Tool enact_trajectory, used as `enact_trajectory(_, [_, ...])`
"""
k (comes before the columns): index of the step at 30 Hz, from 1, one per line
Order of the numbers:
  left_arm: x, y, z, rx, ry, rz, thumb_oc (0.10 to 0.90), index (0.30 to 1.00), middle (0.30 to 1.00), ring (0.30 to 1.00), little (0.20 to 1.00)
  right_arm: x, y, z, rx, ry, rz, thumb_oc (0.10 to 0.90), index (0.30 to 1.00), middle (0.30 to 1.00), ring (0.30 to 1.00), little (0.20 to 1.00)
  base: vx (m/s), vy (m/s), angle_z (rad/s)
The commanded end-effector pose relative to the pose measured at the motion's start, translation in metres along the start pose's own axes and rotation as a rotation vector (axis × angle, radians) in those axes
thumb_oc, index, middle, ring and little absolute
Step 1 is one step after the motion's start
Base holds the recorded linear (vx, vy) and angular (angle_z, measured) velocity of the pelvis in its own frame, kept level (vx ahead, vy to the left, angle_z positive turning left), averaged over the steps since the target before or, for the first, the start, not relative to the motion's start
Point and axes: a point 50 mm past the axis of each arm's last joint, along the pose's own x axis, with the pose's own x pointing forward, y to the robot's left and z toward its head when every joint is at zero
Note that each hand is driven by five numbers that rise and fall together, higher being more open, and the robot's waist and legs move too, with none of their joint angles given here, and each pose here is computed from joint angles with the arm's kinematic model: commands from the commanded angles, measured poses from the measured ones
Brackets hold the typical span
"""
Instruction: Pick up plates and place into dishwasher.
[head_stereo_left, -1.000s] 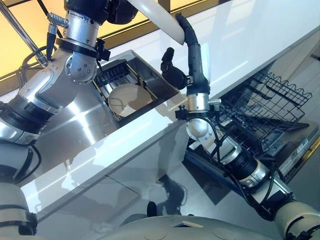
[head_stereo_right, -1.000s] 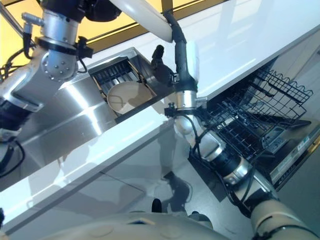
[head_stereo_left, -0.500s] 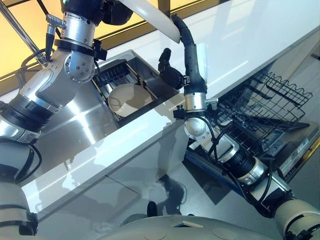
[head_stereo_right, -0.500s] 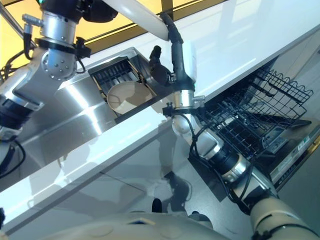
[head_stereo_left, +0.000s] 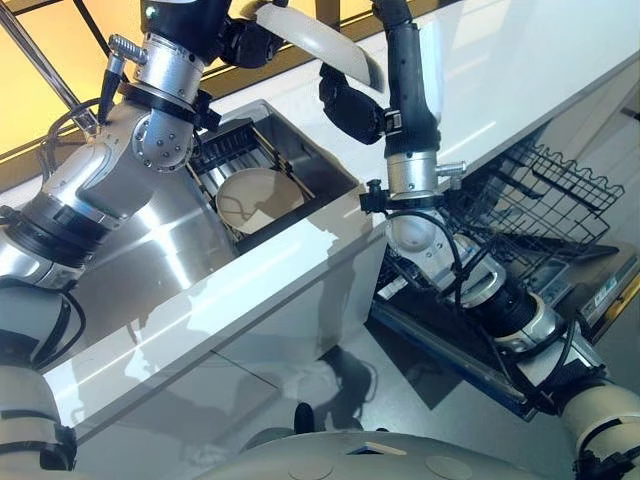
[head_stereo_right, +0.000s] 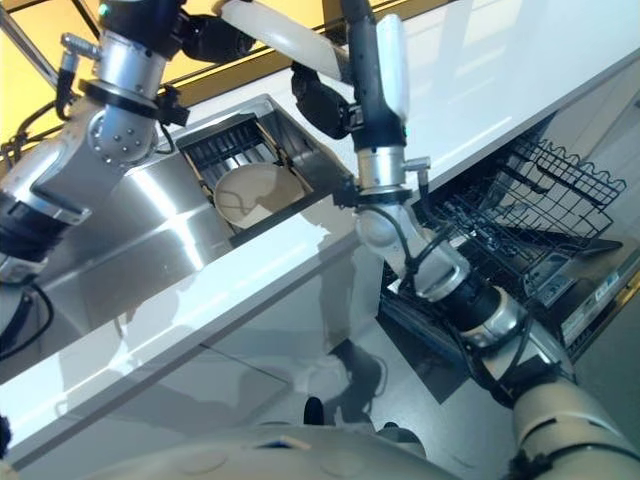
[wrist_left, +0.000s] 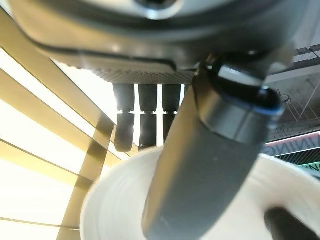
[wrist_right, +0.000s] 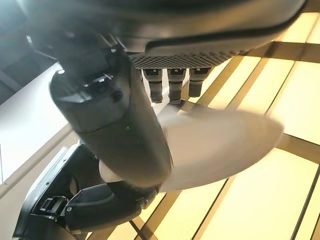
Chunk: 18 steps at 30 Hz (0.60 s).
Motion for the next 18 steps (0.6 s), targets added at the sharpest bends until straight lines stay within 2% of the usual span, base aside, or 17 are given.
enact_trajectory(1, [0.007,0.023,-0.010,0.046,0.012,0.090,0.100,0.300,0.300,0.300,0.200,0.028,-0.016,0.054,0.145,-0.247,0.043,0.800,0.900,0.900,0.900,0.900,0.00,0.000,0.00])
enact_trajectory(4, [0.004,0.017,-0.011,0.047,0.010,0.060,0.100,0.300,0.300,0.300,0.200,0.029,-0.016,0.049,0.128,-0.211,0.154,0.800,0.900,0.900,0.900,0.900,0.00,0.000,0.00])
enact_trajectory(6, [0.004,0.017,-0.010,0.046,0.008,0.054,0.100,0.300,0.300,0.300,0.200,0.030,-0.016,0.043,0.113,-0.181,0.209,0.638,0.761,0.761,0.761,0.738,0.00,0.000,0.00])
enact_trajectory(7, [0.004,0.018,-0.010,0.045,0.006,0.053,0.100,0.300,0.300,0.300,0.200,0.030,-0.017,0.040,0.106,-0.167,0.228,0.149,0.342,0.342,0.342,0.249,0.00,0.000,0.00])
enact_trajectory(8, [0.004,0.018,-0.010,0.043,0.005,0.053,0.100,0.300,0.300,0.300,0.200,0.030,-0.019,0.037,0.090,-0.153,0.241,0.100,0.300,0.300,0.300,0.200,0.00,0.000,0.00])
enact_trajectory(18, [-0.001,0.025,-0.008,0.057,-0.006,0.089,0.100,0.300,0.300,0.300,0.200,0.023,-0.037,0.015,-0.061,-0.086,0.205,0.100,0.300,0.300,0.300,0.200,0.00,0.000,0.00])
